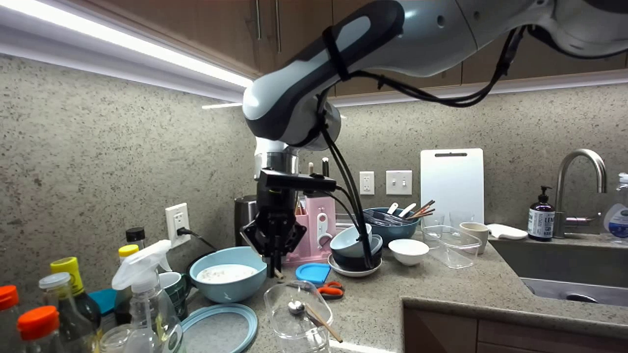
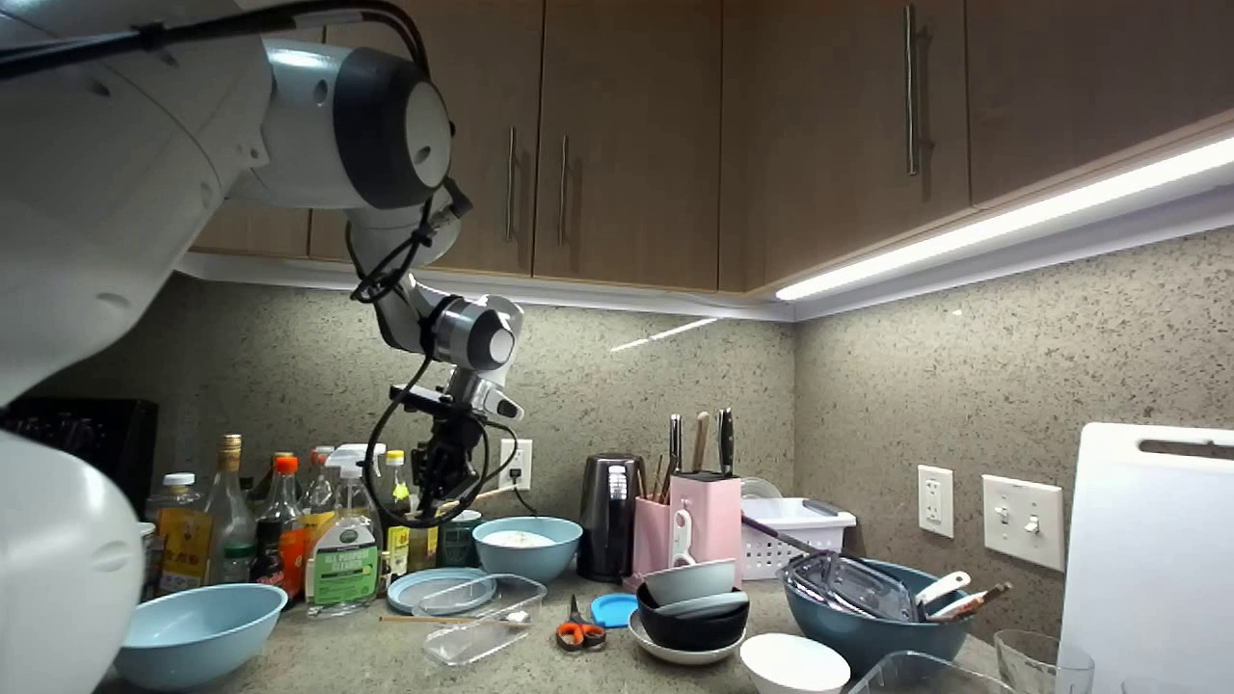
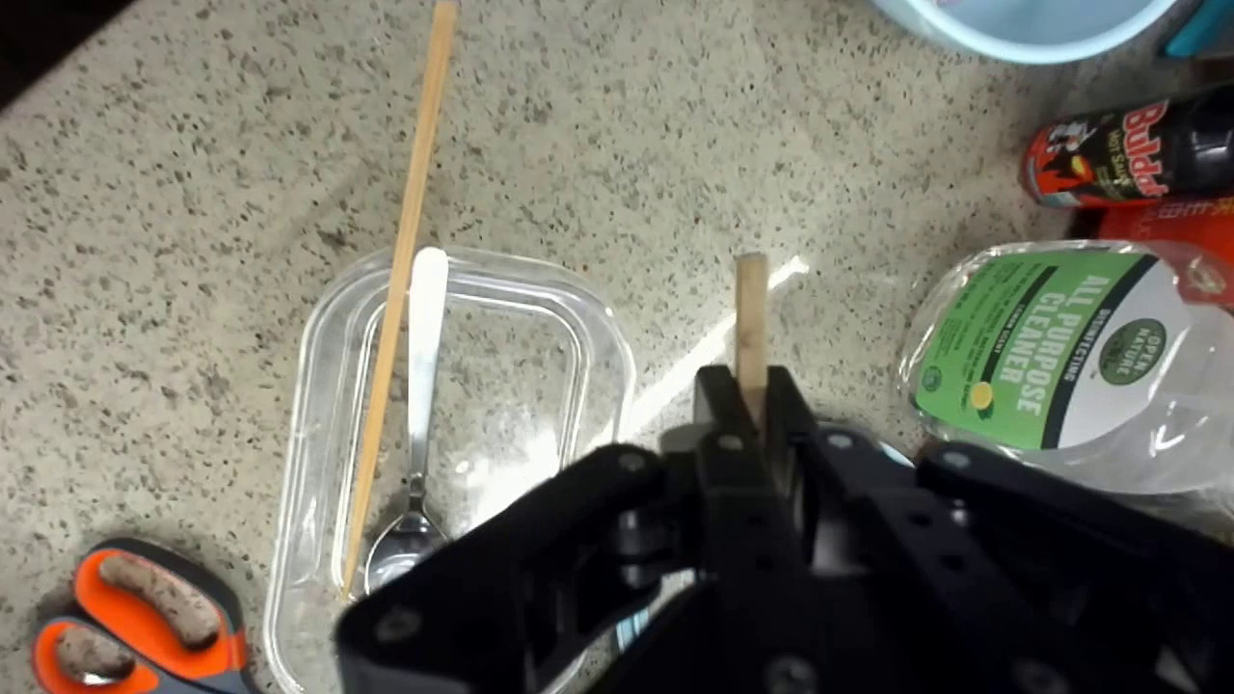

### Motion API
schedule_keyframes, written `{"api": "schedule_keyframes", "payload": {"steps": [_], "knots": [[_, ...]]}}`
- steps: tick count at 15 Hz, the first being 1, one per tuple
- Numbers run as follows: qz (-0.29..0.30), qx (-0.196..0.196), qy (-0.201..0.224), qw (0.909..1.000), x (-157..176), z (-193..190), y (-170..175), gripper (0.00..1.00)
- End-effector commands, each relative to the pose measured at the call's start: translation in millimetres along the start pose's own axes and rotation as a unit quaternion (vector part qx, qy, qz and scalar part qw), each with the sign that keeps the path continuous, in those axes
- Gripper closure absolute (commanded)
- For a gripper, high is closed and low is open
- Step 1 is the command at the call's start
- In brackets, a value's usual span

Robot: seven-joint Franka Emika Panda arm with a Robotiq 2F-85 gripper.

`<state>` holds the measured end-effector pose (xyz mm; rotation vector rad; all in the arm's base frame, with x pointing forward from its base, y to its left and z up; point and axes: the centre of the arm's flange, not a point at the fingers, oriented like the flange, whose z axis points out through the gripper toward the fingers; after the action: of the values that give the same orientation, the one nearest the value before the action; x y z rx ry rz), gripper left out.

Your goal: Put the wooden stick into the blue bowl

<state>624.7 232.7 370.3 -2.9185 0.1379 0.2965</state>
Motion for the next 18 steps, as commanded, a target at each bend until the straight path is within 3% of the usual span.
{"api": "schedule_keyframes", "payload": {"steps": [1, 3, 4, 8, 10, 14, 15, 16, 18], "knots": [[0.0, 0.001, 0.001, 1.0, 4.5, 1.5, -0.8, 0.92], [0.0, 0.001, 0.001, 1.0, 8.1, 3.4, -1.6, 0.92], [0.0, 0.002, 0.001, 1.0, 8.1, 3.3, -1.8, 0.98], [-0.032, -0.012, -0.099, 0.9945, 38.8, 4.9, -0.1, 0.98], [-0.05, -0.024, -0.127, 0.9904, 51.5, 6.1, 0.8, 0.98], [-0.057, -0.03, -0.135, 0.9888, 83.0, 13.6, -0.9, 0.98], [-0.046, -0.024, -0.13, 0.9902, 48.9, 20.0, 10.0, 0.98], [-0.045, -0.022, -0.129, 0.9904, 54.4, 23.4, 10.0, 0.92], [-0.045, -0.023, -0.131, 0.9901, 55.3, 27.1, 10.1, 0.92]]}}
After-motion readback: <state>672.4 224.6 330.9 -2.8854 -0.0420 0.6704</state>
